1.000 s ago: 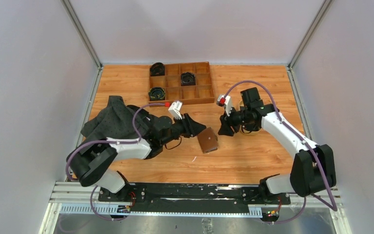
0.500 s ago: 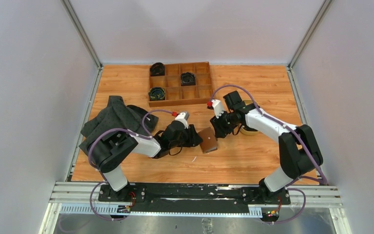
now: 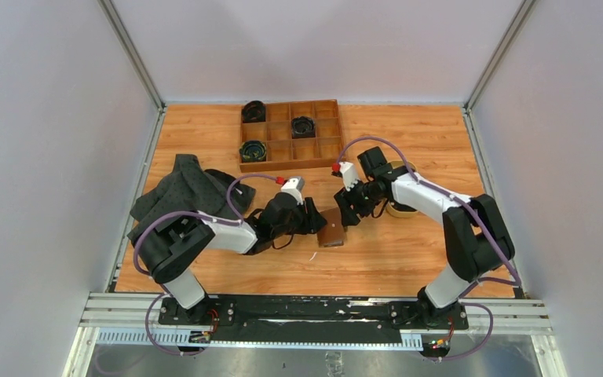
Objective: Put the credit cards into the card holder
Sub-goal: Close the card holder at the center of the board.
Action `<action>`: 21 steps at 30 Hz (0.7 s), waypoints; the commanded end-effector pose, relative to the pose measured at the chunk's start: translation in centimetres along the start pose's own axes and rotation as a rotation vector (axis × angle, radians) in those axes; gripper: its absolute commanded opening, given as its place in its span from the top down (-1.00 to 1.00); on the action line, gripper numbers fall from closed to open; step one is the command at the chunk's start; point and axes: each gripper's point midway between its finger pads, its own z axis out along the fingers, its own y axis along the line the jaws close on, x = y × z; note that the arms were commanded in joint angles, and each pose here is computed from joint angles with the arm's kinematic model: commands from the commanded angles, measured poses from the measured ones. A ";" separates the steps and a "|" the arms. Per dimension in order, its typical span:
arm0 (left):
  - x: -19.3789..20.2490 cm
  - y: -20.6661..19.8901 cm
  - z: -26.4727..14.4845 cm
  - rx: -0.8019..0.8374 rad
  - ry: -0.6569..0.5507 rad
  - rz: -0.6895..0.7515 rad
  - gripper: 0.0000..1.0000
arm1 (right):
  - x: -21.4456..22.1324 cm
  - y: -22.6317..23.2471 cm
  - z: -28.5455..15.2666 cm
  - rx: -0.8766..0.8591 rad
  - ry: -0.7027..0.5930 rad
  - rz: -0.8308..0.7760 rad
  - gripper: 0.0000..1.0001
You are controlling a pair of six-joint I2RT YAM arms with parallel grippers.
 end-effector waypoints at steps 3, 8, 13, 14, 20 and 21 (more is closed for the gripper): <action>0.4 -0.3 0.9 0.011 0.024 0.037 -0.02 | -0.6 1.0 0.9 -0.079 0.010 0.027 -0.33; 1.7 0.9 1.7 -0.022 0.060 0.029 0.06 | -0.7 1.5 1.1 -0.115 0.005 0.013 -0.34; 3.1 2.3 2.2 -0.088 0.122 0.020 0.19 | -0.3 1.4 1.6 -0.125 0.025 0.004 -0.30; 3.3 2.5 2.2 -0.101 0.130 0.019 0.21 | -0.2 1.5 1.6 -0.130 0.027 -0.002 -0.29; 4.5 3.9 2.2 -0.161 0.178 0.026 0.26 | 0.5 3.4 0.2 -0.240 0.029 -0.129 -0.25; 4.5 3.9 2.3 -0.160 0.180 0.025 0.27 | 0.8 3.7 0.3 -0.257 0.030 -0.134 -0.24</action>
